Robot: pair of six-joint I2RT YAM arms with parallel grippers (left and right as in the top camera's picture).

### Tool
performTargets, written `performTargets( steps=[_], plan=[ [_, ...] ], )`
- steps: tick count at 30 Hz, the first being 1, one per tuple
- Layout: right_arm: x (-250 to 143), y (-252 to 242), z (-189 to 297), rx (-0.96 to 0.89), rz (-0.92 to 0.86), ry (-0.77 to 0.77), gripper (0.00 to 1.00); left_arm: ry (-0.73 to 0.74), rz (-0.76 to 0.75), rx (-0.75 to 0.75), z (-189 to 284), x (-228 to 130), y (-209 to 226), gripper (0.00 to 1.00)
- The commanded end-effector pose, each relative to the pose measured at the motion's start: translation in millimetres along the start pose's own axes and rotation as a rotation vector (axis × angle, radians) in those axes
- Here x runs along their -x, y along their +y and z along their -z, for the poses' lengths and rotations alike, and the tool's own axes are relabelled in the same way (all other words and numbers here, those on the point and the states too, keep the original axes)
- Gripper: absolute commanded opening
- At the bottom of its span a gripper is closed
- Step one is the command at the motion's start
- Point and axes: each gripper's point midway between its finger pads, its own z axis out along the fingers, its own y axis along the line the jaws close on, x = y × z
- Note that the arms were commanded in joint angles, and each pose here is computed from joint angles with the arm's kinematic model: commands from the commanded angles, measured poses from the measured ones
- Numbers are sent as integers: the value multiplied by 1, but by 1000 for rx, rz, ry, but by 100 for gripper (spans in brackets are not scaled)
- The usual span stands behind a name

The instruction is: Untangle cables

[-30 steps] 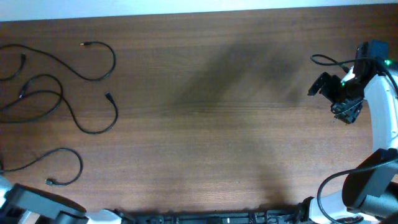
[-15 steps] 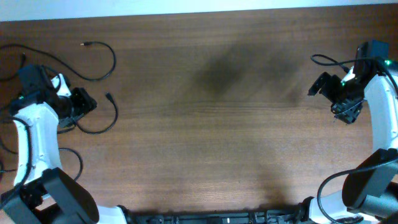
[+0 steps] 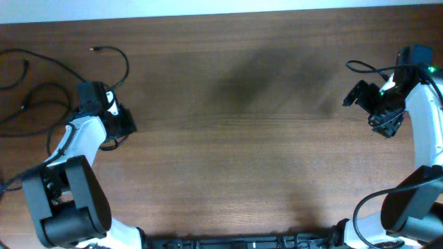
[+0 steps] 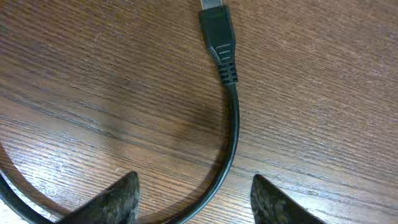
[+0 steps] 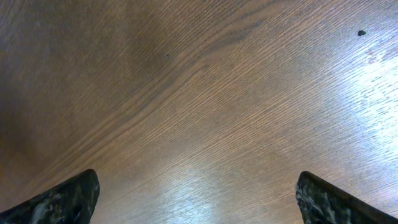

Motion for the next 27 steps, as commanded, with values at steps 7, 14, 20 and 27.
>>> performTargets(
  steps=[7,14,20,27],
  plan=[
    [1,1,7,4,11,-23,98,46,-28,13,-28,-10,1,26],
    [1,1,7,3,11,-23,99,-128,110,20,-26,32,7,6],
    [1,1,7,4,11,-23,98,-208,156,52,-22,52,30,24],
    [1,1,7,3,11,-23,98,-305,367,203,10,77,141,82]
  ],
)
